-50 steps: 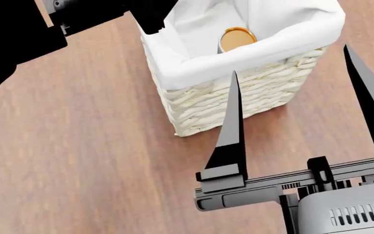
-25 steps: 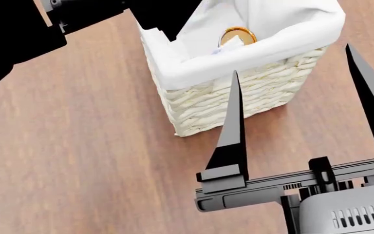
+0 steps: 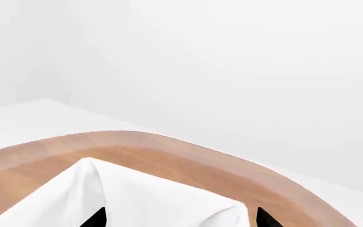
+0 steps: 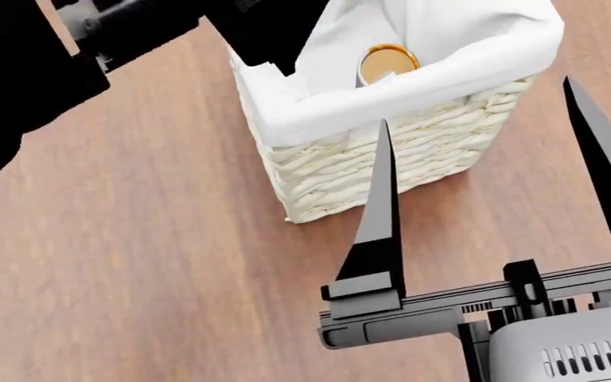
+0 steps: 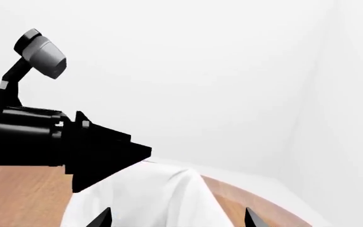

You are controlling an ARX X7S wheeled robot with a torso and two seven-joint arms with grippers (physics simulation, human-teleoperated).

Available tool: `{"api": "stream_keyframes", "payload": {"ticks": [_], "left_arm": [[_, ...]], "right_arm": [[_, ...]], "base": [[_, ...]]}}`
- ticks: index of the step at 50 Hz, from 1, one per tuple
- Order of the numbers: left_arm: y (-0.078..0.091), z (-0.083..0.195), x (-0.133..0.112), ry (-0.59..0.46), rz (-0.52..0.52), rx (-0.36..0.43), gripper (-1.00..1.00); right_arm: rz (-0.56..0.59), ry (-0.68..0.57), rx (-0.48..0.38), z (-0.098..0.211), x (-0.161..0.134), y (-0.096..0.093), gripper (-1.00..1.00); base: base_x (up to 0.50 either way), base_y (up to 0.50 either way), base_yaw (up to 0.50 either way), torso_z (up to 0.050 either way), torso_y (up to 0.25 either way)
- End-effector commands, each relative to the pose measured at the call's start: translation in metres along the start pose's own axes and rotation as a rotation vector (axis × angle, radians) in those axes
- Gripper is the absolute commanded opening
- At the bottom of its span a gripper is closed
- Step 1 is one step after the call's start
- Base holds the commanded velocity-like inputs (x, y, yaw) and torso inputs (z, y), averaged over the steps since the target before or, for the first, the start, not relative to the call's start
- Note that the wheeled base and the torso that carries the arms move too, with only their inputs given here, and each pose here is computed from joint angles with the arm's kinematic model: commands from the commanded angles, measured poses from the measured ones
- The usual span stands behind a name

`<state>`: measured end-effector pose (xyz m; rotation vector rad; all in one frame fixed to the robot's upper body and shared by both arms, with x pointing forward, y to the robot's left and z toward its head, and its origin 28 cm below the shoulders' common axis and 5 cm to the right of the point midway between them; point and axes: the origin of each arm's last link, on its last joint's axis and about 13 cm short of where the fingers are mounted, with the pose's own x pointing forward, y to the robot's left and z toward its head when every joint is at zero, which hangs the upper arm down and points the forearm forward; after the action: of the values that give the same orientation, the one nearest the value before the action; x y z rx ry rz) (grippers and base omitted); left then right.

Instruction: Pick up the alphabet soup and the cream cheese box, and put them in the basket.

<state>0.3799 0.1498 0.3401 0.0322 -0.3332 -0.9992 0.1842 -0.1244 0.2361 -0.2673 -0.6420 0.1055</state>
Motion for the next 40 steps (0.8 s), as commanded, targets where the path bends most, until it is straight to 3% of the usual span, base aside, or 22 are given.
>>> {"api": "stream_keyframes", "payload": {"ticks": [1, 2, 4, 9, 13, 18, 27, 40], "left_arm": [[-0.044, -0.020, -0.024, -0.133, 0.234, 0.219, 1.00], [-0.052, -0.021, -0.028, -0.161, 0.296, 0.279, 1.00], [-0.069, -0.022, -0.038, -0.213, 0.300, 0.268, 1.00], [-0.086, -0.023, -0.051, -0.291, 0.356, 0.277, 1.00], [-0.098, -0.039, -0.066, -0.304, 0.474, 0.457, 1.00], [-0.120, -0.054, -0.087, -0.327, 0.499, 0.422, 1.00], [-0.149, -0.050, -0.112, -0.346, 0.491, 0.412, 1.00], [-0.154, -0.047, -0.118, -0.352, 0.501, 0.413, 1.00]], "right_arm": [[0.006, 0.004, 0.010, -0.002, 0.000, 0.002, 1.00], [0.007, 0.006, 0.015, -0.005, -0.002, 0.003, 1.00], [0.008, 0.007, 0.017, -0.005, -0.001, 0.003, 1.00], [0.007, 0.010, 0.027, -0.007, -0.002, 0.005, 1.00], [0.016, 0.008, 0.030, -0.007, -0.002, 0.007, 1.00], [0.010, -0.002, 0.040, -0.008, -0.002, 0.009, 1.00], [0.013, -0.044, 0.036, 0.001, -0.004, 0.012, 1.00], [0.022, -0.065, 0.045, 0.003, -0.006, 0.015, 1.00]], "base": [[0.00, 0.00, 0.00, 0.000, 0.000], [0.00, 0.00, 0.00, 0.000, 0.000], [0.00, 0.00, 0.00, 0.000, 0.000], [0.00, 0.00, 0.00, 0.000, 0.000], [0.00, 0.00, 0.00, 0.000, 0.000], [0.00, 0.00, 0.00, 0.000, 0.000], [0.00, 0.00, 0.00, 0.000, 0.000], [0.00, 0.00, 0.00, 0.000, 0.000]]}}
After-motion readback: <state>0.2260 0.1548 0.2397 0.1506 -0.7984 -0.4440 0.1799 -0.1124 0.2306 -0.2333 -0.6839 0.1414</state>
